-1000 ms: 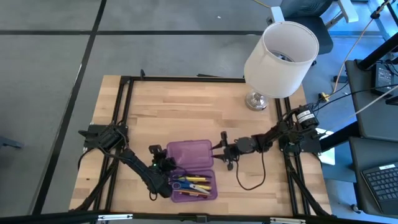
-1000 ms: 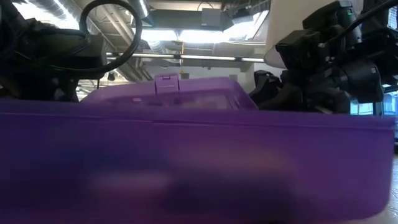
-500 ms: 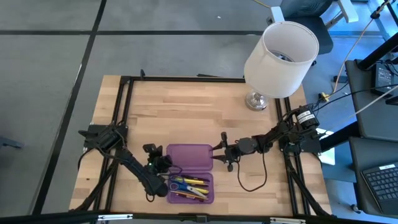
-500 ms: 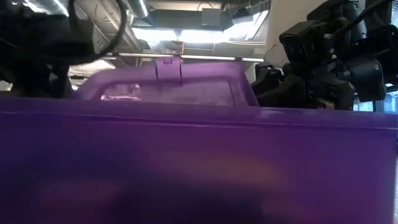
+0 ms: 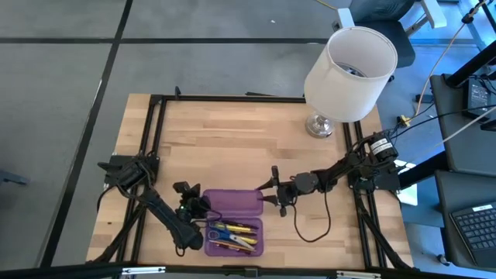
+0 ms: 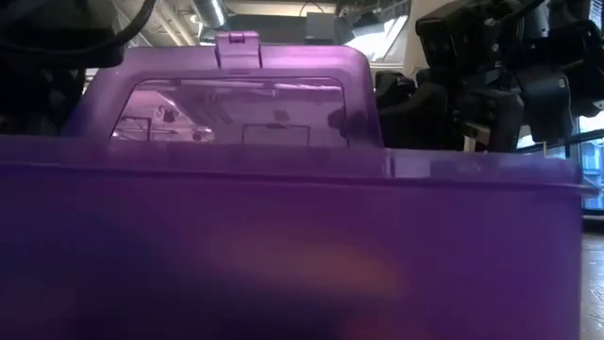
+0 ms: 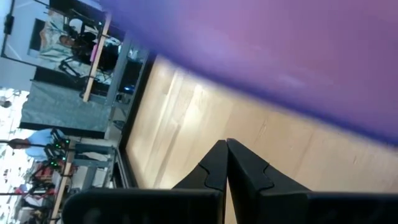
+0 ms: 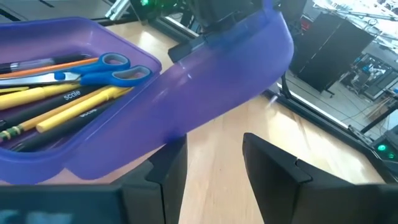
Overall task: Pick & place school supplies into a supply box
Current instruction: Close the violet box
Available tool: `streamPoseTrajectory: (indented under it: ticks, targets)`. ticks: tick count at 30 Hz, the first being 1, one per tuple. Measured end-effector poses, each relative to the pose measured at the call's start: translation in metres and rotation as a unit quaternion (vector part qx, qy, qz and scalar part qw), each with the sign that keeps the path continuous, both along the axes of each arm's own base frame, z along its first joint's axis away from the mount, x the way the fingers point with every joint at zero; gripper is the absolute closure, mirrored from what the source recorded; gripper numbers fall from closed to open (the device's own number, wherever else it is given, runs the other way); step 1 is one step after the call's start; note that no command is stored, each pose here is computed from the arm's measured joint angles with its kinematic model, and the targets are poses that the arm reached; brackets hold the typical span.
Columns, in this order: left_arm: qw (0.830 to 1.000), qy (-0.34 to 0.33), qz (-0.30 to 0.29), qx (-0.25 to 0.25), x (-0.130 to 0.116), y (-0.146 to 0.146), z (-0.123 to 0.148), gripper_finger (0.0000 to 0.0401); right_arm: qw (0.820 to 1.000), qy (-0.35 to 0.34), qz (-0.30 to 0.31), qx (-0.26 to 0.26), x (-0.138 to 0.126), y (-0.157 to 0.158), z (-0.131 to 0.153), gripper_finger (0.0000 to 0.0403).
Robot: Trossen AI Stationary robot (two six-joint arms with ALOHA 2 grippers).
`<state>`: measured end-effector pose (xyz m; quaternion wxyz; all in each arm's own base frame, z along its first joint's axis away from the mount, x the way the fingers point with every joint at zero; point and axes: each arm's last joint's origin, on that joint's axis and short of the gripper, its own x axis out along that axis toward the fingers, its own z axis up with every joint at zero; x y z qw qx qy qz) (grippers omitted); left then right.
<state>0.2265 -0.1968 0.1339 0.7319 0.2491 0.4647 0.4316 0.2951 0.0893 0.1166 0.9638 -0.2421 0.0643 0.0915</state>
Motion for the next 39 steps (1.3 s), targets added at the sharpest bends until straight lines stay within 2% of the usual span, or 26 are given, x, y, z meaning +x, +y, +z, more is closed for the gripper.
streamPoseTrajectory:
  ticks: [10, 17, 23, 29, 32, 39]
  targets:
    - [1.000, -0.012, 0.006, -0.021, -0.007, -0.001, 0.017, 0.0398, 1.000, -0.001, 0.006, 0.000, -0.001, 0.004, 0.000, 0.0241]
    - [0.999, 0.007, 0.012, -0.042, -0.010, -0.001, 0.026, 0.0398, 1.000, -0.006, 0.015, 0.002, -0.001, 0.008, 0.002, 0.0241]
    - [0.998, -0.011, -0.008, -0.068, -0.017, -0.001, 0.048, 0.0398, 1.000, -0.005, 0.023, 0.002, -0.003, 0.014, 0.002, 0.0241]
    - [0.992, -0.063, -0.024, -0.109, -0.027, 0.009, 0.086, 0.0398, 0.999, -0.010, 0.030, 0.004, -0.001, 0.016, 0.004, 0.0241]
    - [0.988, -0.101, -0.037, -0.113, -0.029, 0.014, 0.100, 0.0398, 0.999, -0.019, 0.050, 0.010, 0.003, 0.019, 0.008, 0.0241]
    - [0.983, -0.139, -0.055, -0.108, -0.032, 0.019, 0.112, 0.0398, 0.995, -0.034, 0.089, 0.020, 0.012, 0.025, 0.018, 0.0241]
